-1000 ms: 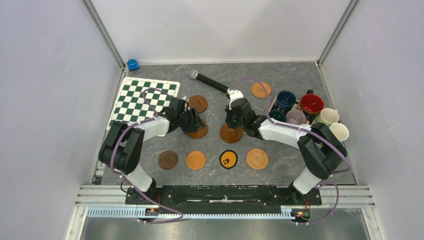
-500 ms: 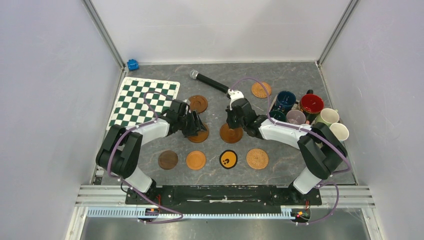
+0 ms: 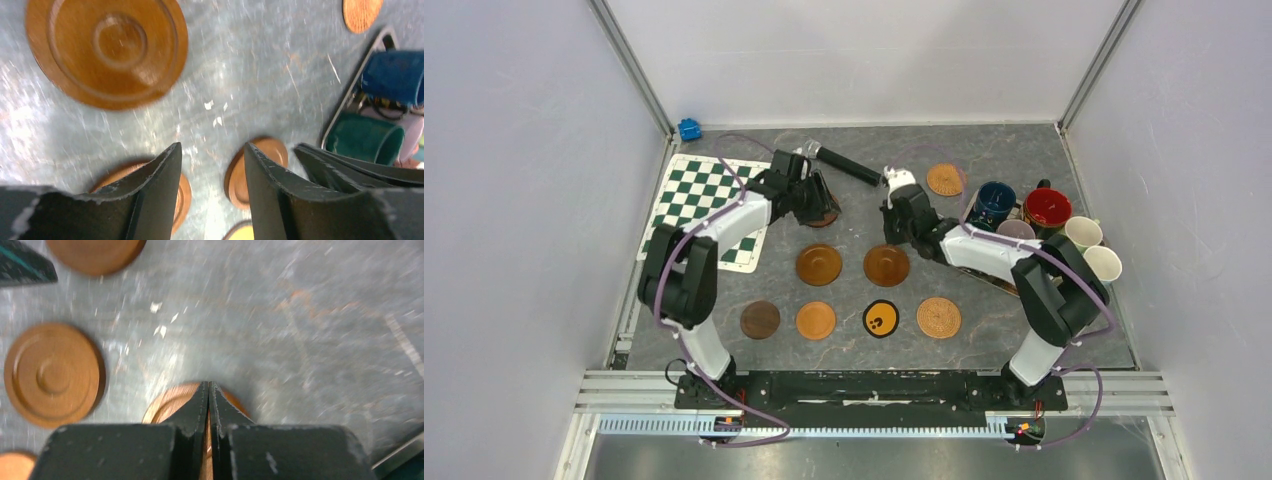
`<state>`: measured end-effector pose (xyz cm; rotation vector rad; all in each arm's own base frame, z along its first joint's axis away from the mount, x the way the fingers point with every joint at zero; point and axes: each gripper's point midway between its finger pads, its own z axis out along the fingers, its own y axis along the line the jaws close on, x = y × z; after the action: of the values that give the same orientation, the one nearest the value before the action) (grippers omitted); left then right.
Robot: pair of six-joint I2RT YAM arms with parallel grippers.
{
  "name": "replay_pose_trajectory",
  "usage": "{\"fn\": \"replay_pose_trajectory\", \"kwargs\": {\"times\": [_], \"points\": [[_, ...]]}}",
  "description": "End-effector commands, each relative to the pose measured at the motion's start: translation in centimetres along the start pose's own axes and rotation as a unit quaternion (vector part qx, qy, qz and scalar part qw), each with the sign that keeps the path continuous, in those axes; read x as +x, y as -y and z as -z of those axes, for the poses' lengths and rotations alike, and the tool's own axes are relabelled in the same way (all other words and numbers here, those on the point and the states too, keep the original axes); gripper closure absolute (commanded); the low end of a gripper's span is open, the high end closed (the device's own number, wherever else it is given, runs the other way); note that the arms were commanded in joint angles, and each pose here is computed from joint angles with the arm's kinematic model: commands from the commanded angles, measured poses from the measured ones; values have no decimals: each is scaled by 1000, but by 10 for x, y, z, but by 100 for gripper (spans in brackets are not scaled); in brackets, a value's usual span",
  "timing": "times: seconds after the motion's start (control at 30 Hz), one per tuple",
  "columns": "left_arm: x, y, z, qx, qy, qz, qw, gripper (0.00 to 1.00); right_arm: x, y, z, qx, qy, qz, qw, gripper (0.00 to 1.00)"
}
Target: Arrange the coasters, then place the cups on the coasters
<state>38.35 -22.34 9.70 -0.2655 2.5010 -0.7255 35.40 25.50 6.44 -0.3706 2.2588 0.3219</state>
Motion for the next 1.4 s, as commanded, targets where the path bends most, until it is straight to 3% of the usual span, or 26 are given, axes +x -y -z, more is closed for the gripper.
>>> {"fn": "replay_pose_trajectory", "kwargs": {"times": [0.0, 0.3, 0.83, 1.07, 1.37], "points": [[-41, -11, -21, -31, 32, -14, 999, 45, -69, 31, -6, 37, 72, -27, 996, 100], [-67, -27, -62, -47, 23, -21, 998, 46, -83, 57, -16, 52, 91, -54, 993, 100], [-6, -64, -59, -81, -37, 14, 996, 45, -89, 82, -27, 73, 96, -77, 990, 100], [-18, -47, -53, -50, -20, 6, 999, 43, -99, 96, -32, 90, 103, -81, 987, 100], [-43, 12, -28, 57, -13, -20, 998, 40, -108, 127, -46, 126, 107, -93, 982, 100]]}}
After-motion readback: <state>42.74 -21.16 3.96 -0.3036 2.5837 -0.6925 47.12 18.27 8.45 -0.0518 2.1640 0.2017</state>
